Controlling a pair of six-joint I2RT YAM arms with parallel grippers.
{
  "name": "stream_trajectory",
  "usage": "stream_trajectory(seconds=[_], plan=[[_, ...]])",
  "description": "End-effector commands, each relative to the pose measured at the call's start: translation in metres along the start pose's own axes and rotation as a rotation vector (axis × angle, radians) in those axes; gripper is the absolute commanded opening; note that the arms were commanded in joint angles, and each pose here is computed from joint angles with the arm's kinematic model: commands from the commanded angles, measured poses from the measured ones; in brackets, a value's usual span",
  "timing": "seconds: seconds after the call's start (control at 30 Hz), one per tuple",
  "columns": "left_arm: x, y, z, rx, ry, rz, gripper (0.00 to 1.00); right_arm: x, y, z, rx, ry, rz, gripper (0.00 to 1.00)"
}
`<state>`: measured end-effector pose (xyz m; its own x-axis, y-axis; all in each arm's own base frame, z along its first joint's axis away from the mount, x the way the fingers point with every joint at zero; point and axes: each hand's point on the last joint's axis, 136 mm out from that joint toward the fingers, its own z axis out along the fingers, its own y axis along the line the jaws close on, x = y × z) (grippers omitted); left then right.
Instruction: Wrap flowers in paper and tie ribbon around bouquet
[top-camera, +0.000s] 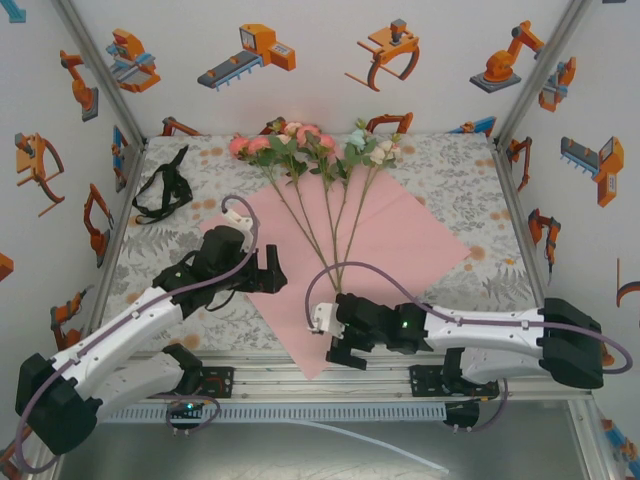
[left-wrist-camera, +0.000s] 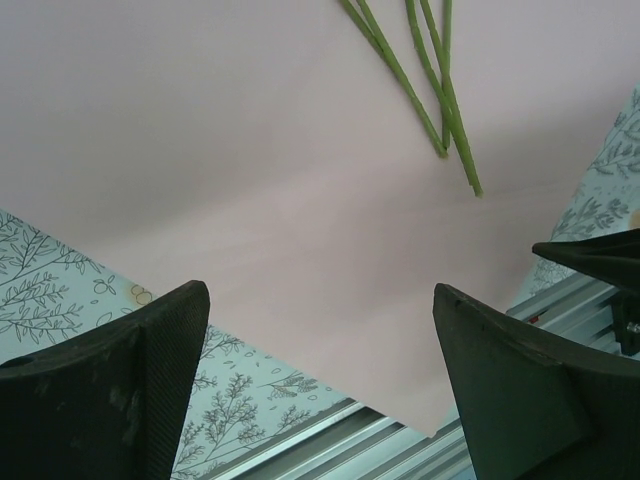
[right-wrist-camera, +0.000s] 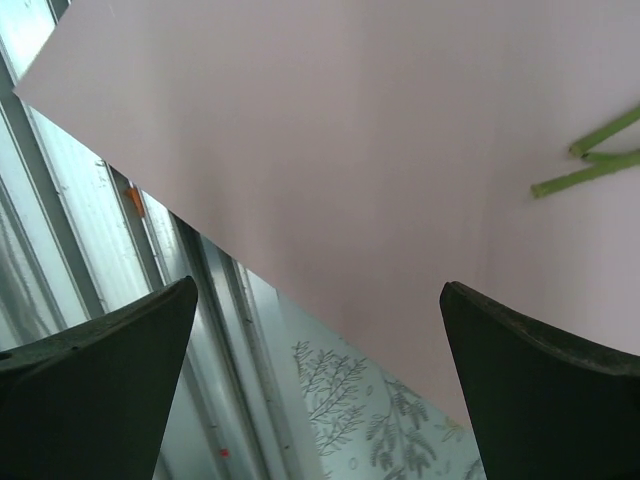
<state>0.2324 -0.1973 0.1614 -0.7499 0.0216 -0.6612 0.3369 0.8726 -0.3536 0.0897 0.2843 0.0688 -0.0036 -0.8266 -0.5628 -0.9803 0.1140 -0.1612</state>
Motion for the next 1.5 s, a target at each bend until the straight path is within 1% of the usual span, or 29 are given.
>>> stream_trajectory(seconds=[0.0,0.07,0.23,0.33,0.4,0.43,0.5,0.53,0.57,0.7,0.83,0.87,0.9,0.93,1.03,1.17,1.23,1.27,1.4,1.43,1.47], plan=[[-0.007,0.005,-0.007,-0.033,-0.028,-0.031,0.86,-0.019,0.004,0.006,-0.028,-0.036,-0.192,0.99],[-0.006,0.007,-0.006,-0.039,-0.031,-0.033,0.86,-0.014,0.009,0.014,-0.056,-0.023,-0.208,0.99],[-0.003,0.008,-0.001,-0.038,-0.018,-0.039,0.86,-0.008,0.004,0.03,-0.022,-0.003,-0.252,0.96],[-0.004,0.009,-0.001,-0.043,-0.021,-0.038,0.87,-0.008,0.007,0.037,-0.035,-0.006,-0.256,0.89],[-0.004,0.009,-0.001,-0.045,-0.02,-0.036,0.87,-0.012,0.009,0.037,-0.049,-0.026,-0.243,0.82],[-0.004,0.009,-0.002,-0.041,-0.02,-0.037,0.87,-0.013,0.01,0.036,-0.057,-0.035,-0.237,0.76],[-0.003,0.01,-0.001,-0.044,-0.013,-0.038,0.88,-0.015,0.011,0.033,-0.068,-0.055,-0.22,0.65],[-0.002,0.01,-0.001,-0.046,-0.013,-0.039,0.88,-0.016,0.01,0.031,-0.068,-0.066,-0.208,0.57],[-0.002,0.009,-0.001,-0.043,-0.01,-0.038,0.88,-0.017,0.01,0.03,-0.07,-0.083,-0.197,0.51],[-0.003,0.001,-0.003,-0.004,0.003,-0.022,0.89,-0.025,0.015,0.021,-0.119,-0.141,-0.142,0.39],[-0.003,-0.009,-0.01,0.043,0.029,0.046,0.9,-0.026,0.01,0.014,-0.163,-0.157,-0.064,0.14],[-0.003,-0.014,-0.013,0.061,0.041,0.079,0.9,-0.028,0.003,0.011,-0.162,-0.175,-0.036,0.09],[-0.004,-0.019,-0.016,0.086,0.048,0.105,0.9,-0.029,-0.004,0.008,-0.157,-0.191,-0.012,0.06],[-0.005,-0.028,-0.019,0.126,0.051,0.149,0.9,-0.031,-0.014,0.003,-0.146,-0.213,0.01,0.04],[-0.002,-0.052,-0.027,0.233,0.058,0.289,0.89,-0.035,-0.043,-0.011,-0.113,-0.288,0.067,0.03],[0.012,-0.071,-0.03,0.308,0.065,0.479,0.9,-0.032,-0.065,-0.025,-0.136,-0.357,0.136,0.02],[0.018,-0.074,-0.024,0.321,0.066,0.531,0.92,-0.029,-0.07,-0.026,-0.147,-0.366,0.153,0.01],[0.019,-0.073,-0.02,0.311,0.068,0.551,0.93,-0.028,-0.072,-0.027,-0.152,-0.371,0.159,0.02],[0.01,-0.048,0.017,0.12,0.024,0.573,1.0,-0.026,-0.082,-0.03,-0.165,-0.386,0.185,0.02],[0.012,-0.046,0.026,0.108,0.026,0.584,0.97,-0.026,-0.083,-0.031,-0.173,-0.39,0.187,0.02],[0.015,-0.045,0.035,0.106,0.033,0.599,0.97,-0.027,-0.085,-0.031,-0.177,-0.392,0.19,0.02]])
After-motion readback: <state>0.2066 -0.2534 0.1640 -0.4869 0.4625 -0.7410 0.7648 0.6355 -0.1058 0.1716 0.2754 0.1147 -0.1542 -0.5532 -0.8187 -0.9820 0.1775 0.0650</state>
